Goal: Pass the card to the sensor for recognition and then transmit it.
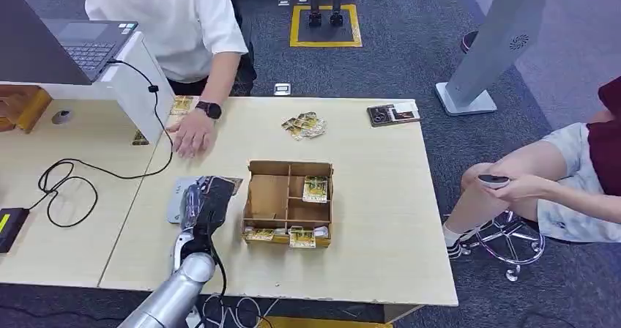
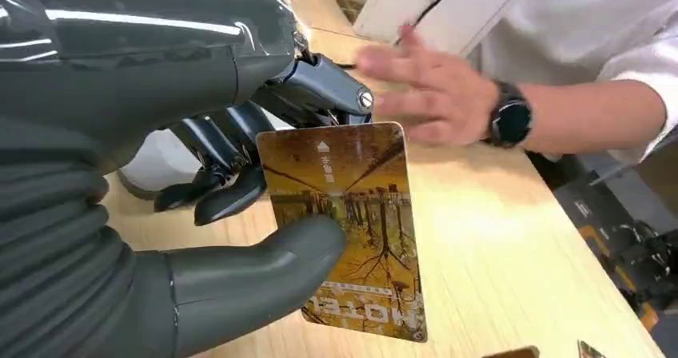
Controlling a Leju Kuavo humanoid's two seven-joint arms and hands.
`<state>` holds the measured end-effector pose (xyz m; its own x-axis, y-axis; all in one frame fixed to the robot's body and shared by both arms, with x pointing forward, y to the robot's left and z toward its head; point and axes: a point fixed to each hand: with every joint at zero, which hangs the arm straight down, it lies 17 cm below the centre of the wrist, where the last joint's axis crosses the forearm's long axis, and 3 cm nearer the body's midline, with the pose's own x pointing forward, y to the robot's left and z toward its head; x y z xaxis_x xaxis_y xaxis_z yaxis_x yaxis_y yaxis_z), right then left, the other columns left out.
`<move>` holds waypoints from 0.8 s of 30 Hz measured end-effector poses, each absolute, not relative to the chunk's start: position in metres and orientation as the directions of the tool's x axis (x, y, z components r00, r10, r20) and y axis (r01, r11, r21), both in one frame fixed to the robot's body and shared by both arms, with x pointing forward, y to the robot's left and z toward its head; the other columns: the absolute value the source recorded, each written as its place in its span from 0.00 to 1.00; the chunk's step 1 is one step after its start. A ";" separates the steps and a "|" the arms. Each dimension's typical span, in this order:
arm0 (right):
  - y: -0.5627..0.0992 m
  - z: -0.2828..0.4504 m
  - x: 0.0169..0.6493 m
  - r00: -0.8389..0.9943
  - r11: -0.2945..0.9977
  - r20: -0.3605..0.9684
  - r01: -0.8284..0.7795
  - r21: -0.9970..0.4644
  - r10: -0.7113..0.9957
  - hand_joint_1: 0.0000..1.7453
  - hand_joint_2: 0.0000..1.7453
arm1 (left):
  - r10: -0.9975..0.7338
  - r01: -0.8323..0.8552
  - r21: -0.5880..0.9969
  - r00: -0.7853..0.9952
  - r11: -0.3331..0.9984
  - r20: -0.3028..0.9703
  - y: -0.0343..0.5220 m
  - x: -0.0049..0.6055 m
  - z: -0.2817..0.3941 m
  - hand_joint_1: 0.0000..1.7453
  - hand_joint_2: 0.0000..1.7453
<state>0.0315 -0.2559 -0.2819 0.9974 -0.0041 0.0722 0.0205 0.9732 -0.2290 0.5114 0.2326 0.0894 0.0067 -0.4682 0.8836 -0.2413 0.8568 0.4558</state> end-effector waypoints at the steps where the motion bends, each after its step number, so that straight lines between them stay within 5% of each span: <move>1: -0.256 -0.282 0.031 0.997 0.973 0.072 0.021 -0.229 -0.004 0.00 1.00 | -0.467 -0.257 0.453 0.007 0.854 0.884 0.236 0.511 0.090 1.00 1.00; 24: -0.256 -0.282 0.033 0.997 0.975 0.076 0.002 -0.223 0.016 0.00 1.00 | -0.665 -0.224 0.678 0.140 0.700 0.733 0.267 0.513 0.058 1.00 1.00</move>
<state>0.0329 -0.2557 -0.2820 0.9970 0.0156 0.0755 0.0016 0.9748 -0.2229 0.5131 0.2674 0.0579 0.1397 -0.6653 0.7334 -0.2237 0.7003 0.6779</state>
